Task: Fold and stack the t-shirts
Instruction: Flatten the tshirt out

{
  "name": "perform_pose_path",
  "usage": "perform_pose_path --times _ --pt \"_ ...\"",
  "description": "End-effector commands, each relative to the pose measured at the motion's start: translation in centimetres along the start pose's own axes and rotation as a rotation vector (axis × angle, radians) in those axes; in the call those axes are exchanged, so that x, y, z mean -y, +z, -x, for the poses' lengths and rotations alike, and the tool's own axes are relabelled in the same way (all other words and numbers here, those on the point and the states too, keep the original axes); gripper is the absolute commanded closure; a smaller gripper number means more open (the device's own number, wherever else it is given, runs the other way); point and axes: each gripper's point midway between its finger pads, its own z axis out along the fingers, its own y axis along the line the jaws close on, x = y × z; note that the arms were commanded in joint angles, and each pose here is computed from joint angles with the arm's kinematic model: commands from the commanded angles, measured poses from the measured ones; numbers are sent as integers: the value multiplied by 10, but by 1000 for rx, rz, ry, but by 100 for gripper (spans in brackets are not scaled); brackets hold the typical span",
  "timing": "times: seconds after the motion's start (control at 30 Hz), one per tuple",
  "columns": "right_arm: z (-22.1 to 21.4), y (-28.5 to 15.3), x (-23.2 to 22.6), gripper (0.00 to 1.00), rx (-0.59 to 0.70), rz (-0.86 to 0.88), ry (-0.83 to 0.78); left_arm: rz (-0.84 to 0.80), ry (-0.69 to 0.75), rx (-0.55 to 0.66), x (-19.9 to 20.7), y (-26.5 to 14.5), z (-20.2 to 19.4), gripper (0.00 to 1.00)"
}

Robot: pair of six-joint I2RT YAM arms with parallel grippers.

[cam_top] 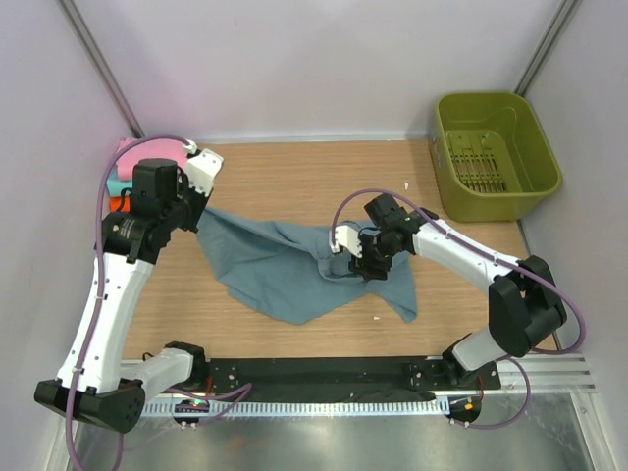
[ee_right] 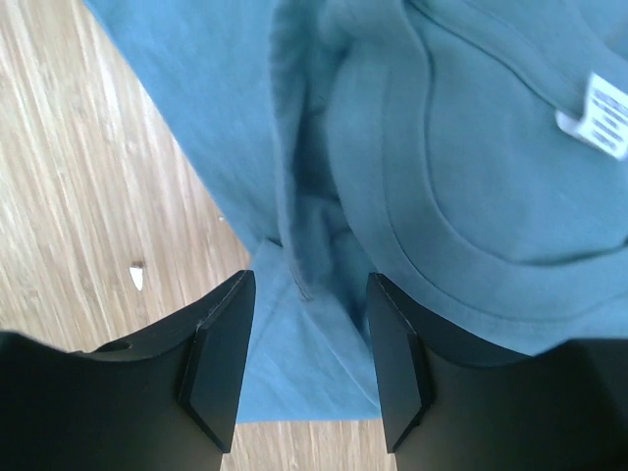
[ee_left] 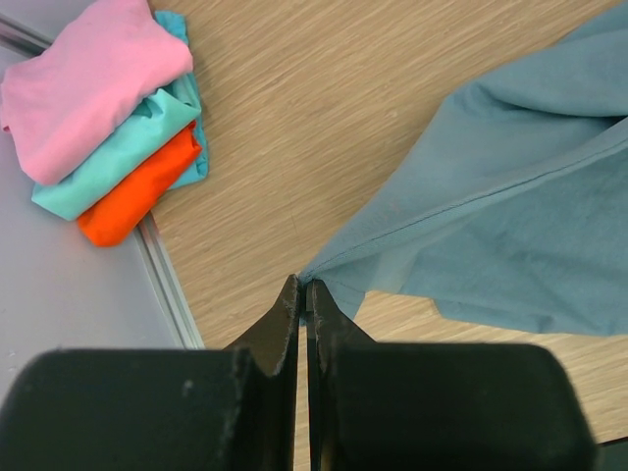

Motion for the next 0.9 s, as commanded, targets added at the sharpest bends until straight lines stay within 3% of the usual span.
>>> perform_pose_path --times 0.0,0.53,0.63,0.67,0.73,0.77,0.83,0.87 --pt "16 2 1 45 17 3 -9 13 -22 53 -5 -6 13 100" --pt "-1 30 -1 46 -62 0 -16 23 -30 63 -7 -8 16 100" --pt "2 32 4 50 -59 -4 -16 27 -35 63 -9 -9 15 100" --pt "2 33 5 53 -61 -1 -13 25 -37 60 -8 -9 14 100" --pt "3 34 8 73 -63 -5 -13 28 -42 62 -9 -9 14 100" --pt "8 32 12 88 -55 -17 -19 30 -45 63 -10 -9 14 100" --pt "18 25 21 99 -34 -58 -6 32 -46 64 -11 -9 14 100" --pt "34 13 35 99 4 -104 -5 33 -48 62 -11 -8 13 100"
